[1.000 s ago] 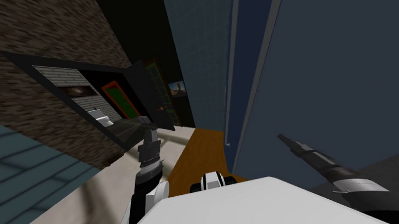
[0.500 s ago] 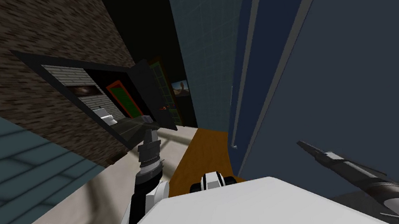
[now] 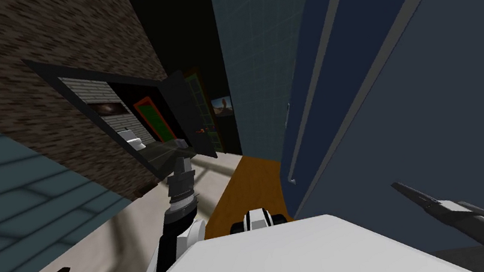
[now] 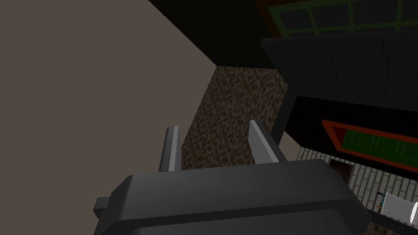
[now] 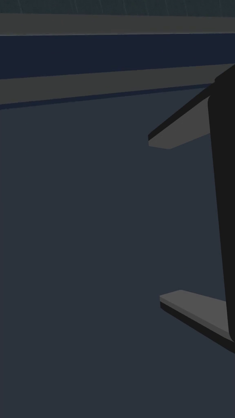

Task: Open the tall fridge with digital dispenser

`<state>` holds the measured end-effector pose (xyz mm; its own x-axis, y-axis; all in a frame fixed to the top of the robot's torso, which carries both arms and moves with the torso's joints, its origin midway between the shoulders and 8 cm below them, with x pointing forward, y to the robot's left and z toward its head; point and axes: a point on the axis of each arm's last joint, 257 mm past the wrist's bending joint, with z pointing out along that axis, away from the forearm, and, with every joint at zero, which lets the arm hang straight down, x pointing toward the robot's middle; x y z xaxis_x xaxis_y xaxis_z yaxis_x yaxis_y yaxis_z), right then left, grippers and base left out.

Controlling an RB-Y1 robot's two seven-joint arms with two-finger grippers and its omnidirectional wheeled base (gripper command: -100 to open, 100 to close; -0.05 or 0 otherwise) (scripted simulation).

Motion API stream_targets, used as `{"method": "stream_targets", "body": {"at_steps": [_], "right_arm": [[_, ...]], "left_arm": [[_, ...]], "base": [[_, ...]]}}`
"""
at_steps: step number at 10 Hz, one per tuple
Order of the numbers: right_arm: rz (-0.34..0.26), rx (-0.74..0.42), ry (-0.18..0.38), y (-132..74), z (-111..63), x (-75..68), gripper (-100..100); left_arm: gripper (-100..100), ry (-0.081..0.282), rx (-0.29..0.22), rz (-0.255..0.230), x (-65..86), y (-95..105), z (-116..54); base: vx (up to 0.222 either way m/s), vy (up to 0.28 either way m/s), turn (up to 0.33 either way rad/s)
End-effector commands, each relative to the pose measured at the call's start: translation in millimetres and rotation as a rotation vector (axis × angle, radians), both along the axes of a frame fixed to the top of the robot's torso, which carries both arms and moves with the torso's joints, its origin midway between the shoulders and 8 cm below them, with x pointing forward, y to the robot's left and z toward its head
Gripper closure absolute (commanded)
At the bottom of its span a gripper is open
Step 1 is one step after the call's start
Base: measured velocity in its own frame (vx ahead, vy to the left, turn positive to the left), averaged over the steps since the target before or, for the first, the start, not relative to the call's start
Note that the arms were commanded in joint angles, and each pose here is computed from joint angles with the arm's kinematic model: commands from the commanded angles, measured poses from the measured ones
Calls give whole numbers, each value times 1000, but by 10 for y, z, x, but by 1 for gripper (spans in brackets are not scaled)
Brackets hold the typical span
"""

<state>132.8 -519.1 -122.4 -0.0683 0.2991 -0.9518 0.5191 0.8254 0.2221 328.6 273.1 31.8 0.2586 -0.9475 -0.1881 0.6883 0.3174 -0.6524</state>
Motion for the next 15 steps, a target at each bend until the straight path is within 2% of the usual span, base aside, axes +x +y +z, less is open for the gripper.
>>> {"method": "stream_targets", "body": {"at_steps": [1, 2, 4, 5, 7, 8, 10, 11, 13, 14, 15], "right_arm": [[-91, -112, 114, -330, 123, -368, -100], [-97, -131, 136, -359, 145, -426, -100], [-164, -247, 230, -616, 371, -730, -100], [-170, -265, 256, -639, 392, -792, -100], [-221, -392, 350, -834, 689, -1041, -100], [-224, -400, 361, -844, 710, -1067, -100], [-257, -532, 447, -977, 1057, -1237, -100], [-258, -532, 450, -977, 1056, -1242, -100], [-272, -656, 521, -1044, 1395, -1315, -100], [-272, -656, 521, -1044, 1395, -1315, -100], [-272, -713, 551, -1054, 1549, -1314, -100]], "left_arm": [[0, 0, 0, 0, 0, 0, 0], [0, 0, 0, 0, 0, 0, 0], [0, 0, 0, 0, 0, 0, 0], [0, 0, 0, 0, 0, 0, 0], [0, 0, 0, 0, 0, 0, 0], [0, 0, 0, 0, 0, 0, 0], [0, 0, 0, 0, 0, 0, 0], [0, 0, 0, 0, 0, 0, 0], [0, 0, 0, 0, 0, 0, 0], [0, 0, 0, 0, 0, 0, 0], [0, 0, 0, 0, 0, 0, 0]], "base": [[100, 113, 129], [89, 103, 36], [106, 117, 126], [80, 103, 60], [80, 96, 127], [78, 76, 48], [87, 85, 137], [74, 56, 49], [80, 62, 134], [70, 48, 45], [69, 53, 77]]}}
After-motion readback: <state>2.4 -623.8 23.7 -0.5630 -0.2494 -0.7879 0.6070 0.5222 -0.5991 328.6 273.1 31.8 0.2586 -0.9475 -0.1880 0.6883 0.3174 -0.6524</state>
